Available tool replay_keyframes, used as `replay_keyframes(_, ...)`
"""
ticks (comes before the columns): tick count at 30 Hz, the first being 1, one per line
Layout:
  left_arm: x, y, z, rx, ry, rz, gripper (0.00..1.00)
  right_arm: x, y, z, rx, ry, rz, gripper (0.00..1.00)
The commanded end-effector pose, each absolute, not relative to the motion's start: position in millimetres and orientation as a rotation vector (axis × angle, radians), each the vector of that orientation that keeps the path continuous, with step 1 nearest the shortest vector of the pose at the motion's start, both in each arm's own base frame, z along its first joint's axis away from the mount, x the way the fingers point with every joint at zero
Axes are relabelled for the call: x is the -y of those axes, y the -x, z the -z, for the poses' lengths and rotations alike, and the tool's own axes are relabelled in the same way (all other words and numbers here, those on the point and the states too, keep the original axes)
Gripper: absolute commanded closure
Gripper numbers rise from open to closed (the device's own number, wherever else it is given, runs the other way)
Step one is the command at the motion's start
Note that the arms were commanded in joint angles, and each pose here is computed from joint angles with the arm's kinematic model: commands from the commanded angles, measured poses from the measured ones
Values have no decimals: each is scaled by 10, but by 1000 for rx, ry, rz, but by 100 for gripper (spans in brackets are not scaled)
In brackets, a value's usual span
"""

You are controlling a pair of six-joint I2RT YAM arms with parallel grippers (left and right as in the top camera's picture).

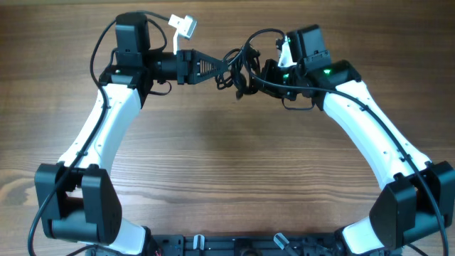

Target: Untangle cables

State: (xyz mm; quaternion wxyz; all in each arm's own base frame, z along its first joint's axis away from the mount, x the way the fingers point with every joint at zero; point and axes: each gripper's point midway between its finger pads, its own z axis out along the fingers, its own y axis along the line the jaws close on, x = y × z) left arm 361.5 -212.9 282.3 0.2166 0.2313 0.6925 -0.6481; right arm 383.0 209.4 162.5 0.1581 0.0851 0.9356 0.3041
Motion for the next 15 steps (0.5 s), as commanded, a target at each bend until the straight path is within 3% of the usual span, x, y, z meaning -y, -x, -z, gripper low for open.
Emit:
replay_keyframes(1,1940,-3536,-3154,-1775,-765,1796,96,-1689,-3863,-1259,-2741,-363,-658,96)
replay_keyframes(9,1335,-4170,-2789,-1991,-304,1477,96,-1352,-3863,-1213,-2770,-415,-641,96)
replay_keyframes(15,891,-4382,-2139,-2281,126,1136,96,-1403,-3775,-1211,-2802,-238,-673,96)
